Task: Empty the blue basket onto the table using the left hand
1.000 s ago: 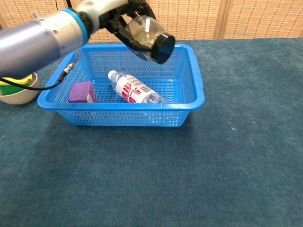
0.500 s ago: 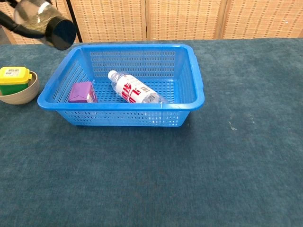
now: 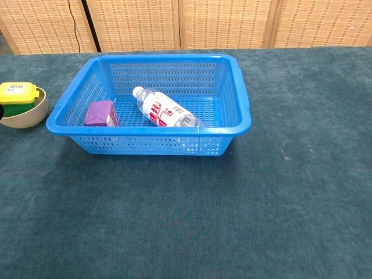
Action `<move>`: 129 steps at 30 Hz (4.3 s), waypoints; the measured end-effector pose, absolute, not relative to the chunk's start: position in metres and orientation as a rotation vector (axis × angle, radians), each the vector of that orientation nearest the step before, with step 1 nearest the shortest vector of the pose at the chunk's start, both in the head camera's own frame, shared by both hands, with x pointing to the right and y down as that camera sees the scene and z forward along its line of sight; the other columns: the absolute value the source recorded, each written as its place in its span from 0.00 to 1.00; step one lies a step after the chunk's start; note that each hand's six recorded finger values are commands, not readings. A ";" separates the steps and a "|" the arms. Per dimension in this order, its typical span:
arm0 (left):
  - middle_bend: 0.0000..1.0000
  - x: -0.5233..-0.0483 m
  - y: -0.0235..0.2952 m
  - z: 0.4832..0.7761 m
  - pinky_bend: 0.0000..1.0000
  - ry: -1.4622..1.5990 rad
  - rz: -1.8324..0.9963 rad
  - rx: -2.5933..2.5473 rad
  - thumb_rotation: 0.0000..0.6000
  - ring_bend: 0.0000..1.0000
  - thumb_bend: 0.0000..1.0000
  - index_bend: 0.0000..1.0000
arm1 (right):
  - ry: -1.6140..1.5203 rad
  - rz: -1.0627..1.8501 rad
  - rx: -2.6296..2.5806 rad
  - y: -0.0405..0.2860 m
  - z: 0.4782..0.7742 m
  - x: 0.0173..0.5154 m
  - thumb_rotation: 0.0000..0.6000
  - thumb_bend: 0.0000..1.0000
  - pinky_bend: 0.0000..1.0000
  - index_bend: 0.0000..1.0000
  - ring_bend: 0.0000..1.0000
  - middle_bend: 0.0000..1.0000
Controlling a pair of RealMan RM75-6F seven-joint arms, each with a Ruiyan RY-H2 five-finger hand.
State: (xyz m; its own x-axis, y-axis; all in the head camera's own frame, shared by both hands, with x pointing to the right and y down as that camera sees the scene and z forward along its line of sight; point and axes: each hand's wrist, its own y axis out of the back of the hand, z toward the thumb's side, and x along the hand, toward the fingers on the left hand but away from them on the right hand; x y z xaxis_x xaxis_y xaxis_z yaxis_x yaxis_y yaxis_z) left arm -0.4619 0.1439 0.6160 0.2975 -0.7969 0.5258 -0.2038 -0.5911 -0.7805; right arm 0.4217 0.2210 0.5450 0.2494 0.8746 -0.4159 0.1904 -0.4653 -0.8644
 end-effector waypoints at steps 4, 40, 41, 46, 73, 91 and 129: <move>0.11 -0.472 0.153 0.625 0.35 0.835 -1.335 -1.928 1.00 0.08 0.23 0.28 | -0.971 1.249 -1.828 0.221 0.545 0.421 1.00 0.00 0.00 0.03 0.00 0.01; 0.00 -0.213 0.078 0.617 0.18 0.524 -0.948 -1.986 1.00 0.00 0.12 0.02 | -1.023 1.304 -1.806 0.211 0.549 0.438 1.00 0.00 0.00 0.03 0.00 0.01; 0.00 -0.202 0.078 0.623 0.18 0.509 -0.954 -1.989 1.00 0.00 0.12 0.02 | -1.028 1.308 -1.805 0.210 0.550 0.439 1.00 0.00 0.00 0.03 0.00 0.01; 0.00 -0.159 0.075 0.654 0.19 0.421 -0.998 -1.955 1.00 0.00 0.12 0.02 | -1.050 1.323 -1.798 0.205 0.551 0.445 1.00 0.00 0.00 0.03 0.00 0.01; 0.51 -0.106 0.089 0.727 0.55 0.282 -1.170 -1.871 1.00 0.46 0.31 0.65 | -1.067 1.344 -1.799 0.200 0.554 0.451 1.00 0.00 0.00 0.02 0.00 0.01; 0.53 -0.122 0.067 0.628 0.55 0.536 -0.908 -1.891 1.00 0.48 0.33 0.67 | -1.047 1.316 -1.812 0.205 0.551 0.443 1.00 0.00 0.00 0.02 0.00 0.01; 0.18 -0.374 0.177 0.633 0.35 0.329 -0.944 -1.775 1.00 0.16 0.23 0.30 | -0.989 1.277 -1.815 0.216 0.548 0.427 1.00 0.00 0.00 0.02 0.00 0.02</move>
State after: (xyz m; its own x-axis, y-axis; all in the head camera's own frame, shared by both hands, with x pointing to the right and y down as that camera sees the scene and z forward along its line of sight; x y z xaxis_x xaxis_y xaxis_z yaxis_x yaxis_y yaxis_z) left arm -0.3740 0.1766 0.6327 0.6512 -0.6177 0.4409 0.2103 -0.4113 -0.8869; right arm 0.4272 0.2161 0.5479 0.2238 0.8777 -0.4238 0.1911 -0.4659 -0.8640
